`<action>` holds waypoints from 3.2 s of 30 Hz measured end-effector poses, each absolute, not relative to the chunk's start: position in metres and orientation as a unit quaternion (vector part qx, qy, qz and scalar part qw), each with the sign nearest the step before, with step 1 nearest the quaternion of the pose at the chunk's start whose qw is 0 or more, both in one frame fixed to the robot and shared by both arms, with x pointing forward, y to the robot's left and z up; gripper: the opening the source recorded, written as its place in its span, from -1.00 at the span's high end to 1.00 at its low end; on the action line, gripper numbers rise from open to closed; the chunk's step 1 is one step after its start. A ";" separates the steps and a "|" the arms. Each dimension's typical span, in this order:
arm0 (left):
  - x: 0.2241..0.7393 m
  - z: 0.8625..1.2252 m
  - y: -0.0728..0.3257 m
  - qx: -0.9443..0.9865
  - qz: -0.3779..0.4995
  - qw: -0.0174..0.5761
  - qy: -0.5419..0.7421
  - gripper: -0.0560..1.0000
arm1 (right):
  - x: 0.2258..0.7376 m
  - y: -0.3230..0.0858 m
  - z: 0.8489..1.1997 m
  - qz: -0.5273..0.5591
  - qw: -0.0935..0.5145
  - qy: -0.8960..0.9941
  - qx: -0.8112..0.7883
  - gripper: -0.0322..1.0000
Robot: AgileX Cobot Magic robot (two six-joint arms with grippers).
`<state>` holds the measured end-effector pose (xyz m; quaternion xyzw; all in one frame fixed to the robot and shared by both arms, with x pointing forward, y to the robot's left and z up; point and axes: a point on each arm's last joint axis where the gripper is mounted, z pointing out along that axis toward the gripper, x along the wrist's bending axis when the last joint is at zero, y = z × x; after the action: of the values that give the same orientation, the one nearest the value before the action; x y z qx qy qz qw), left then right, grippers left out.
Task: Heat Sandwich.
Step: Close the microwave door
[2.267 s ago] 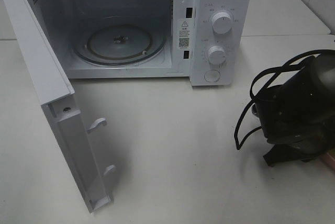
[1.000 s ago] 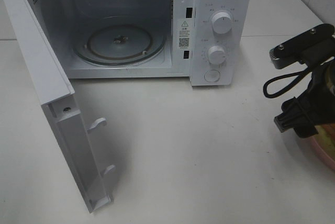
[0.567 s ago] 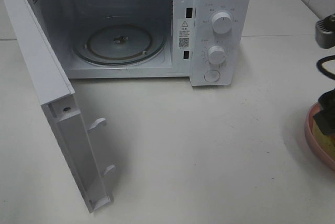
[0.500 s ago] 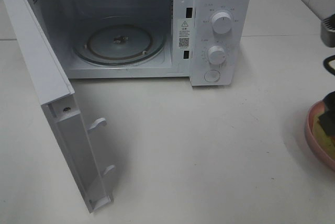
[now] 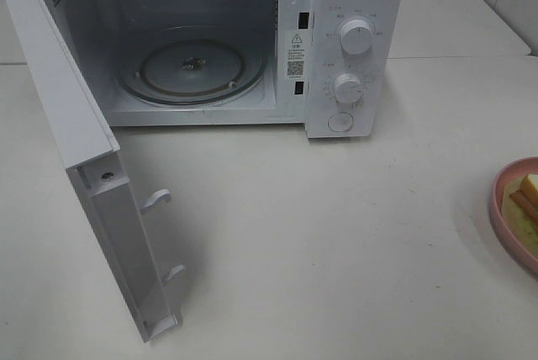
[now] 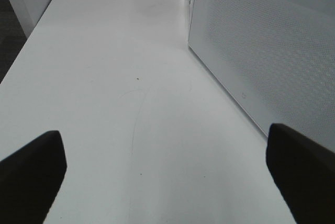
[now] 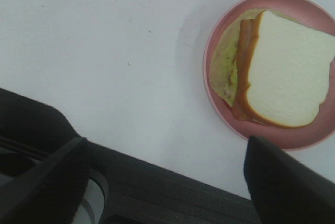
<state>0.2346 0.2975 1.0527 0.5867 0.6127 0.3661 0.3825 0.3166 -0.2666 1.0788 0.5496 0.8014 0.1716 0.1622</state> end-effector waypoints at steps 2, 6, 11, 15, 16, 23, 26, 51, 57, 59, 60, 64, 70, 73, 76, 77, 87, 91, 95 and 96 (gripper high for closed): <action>0.235 1.053 0.298 0.587 0.366 0.382 0.613 -0.96 | 0.308 -0.272 1.081 0.182 0.167 0.799 0.549 -0.65; 0.235 1.053 0.298 0.587 0.366 0.382 0.613 -0.96 | 0.288 -0.284 1.088 0.224 0.187 0.789 0.541 -0.65; 0.235 1.053 0.298 0.587 0.366 0.382 0.613 -0.96 | 0.269 -0.298 1.092 0.270 0.217 0.755 0.557 -0.65; 0.235 1.053 0.298 0.587 0.366 0.382 0.613 -0.96 | 0.254 -0.307 1.082 0.283 0.240 0.723 0.583 -0.65; 0.235 1.053 0.298 0.587 0.366 0.382 0.613 -0.96 | 0.251 -0.308 1.078 0.284 0.244 0.715 0.590 -0.65; 0.235 1.053 0.298 0.587 0.366 0.382 0.613 -0.96 | 0.233 -0.309 1.054 0.315 0.264 0.666 0.622 -0.65; 0.235 1.053 0.298 0.587 0.366 0.382 0.613 -0.96 | 0.228 -0.308 1.054 0.339 0.292 0.646 0.619 -0.65; 0.235 1.053 0.298 0.587 0.366 0.382 0.613 -0.96 | 0.228 -0.306 1.050 0.365 0.335 0.608 0.620 -0.55; 0.235 1.053 0.298 0.587 0.366 0.382 0.613 -0.96 | 0.228 -0.306 1.050 0.365 0.335 0.608 0.620 -0.55; 0.235 1.053 0.298 0.587 0.366 0.382 0.613 -0.96 | 0.228 -0.306 1.050 0.365 0.335 0.608 0.620 -0.55; 0.235 1.053 0.298 0.587 0.366 0.382 0.613 -0.96 | 0.228 -0.306 1.050 0.365 0.335 0.608 0.620 -0.55; 0.235 1.053 0.298 0.587 0.366 0.382 0.613 -0.96 | 0.228 -0.306 1.050 0.365 0.335 0.608 0.620 -0.55; 0.235 1.053 0.298 0.587 0.366 0.382 0.613 -0.96 | 0.228 -0.306 1.050 0.365 0.335 0.608 0.621 -0.55; 0.235 1.053 0.298 0.587 0.366 0.382 0.613 -0.96 | 0.228 -0.306 1.050 0.365 0.335 0.608 0.621 -0.55; 0.235 1.053 0.297 0.587 0.365 0.384 0.613 -0.96 | 0.228 -0.306 1.050 0.365 0.335 0.608 0.621 -0.55; 0.235 1.053 0.297 0.587 0.364 0.384 0.613 -0.96 | 0.228 -0.306 1.050 0.365 0.335 0.608 0.621 -0.55; 0.242 1.066 0.294 0.573 0.364 0.422 0.601 -0.96 | 0.228 -0.306 1.050 0.365 0.335 0.608 0.621 -0.55; 0.257 1.070 0.295 0.564 0.373 0.430 0.598 -0.96 | 0.228 -0.306 1.050 0.365 0.335 0.608 0.621 -0.55; 0.277 1.063 0.297 0.559 0.374 0.430 0.602 -0.96 | 0.228 -0.306 1.050 0.365 0.335 0.608 0.621 -0.55; 0.282 1.059 0.297 0.557 0.375 0.430 0.603 -0.95 | 0.228 -0.306 1.050 0.365 0.335 0.608 0.620 -0.55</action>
<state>0.2823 0.2970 1.0590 0.5573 0.6035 0.3745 0.4301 0.2283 -0.3058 1.0503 0.6204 0.6078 0.3653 0.3351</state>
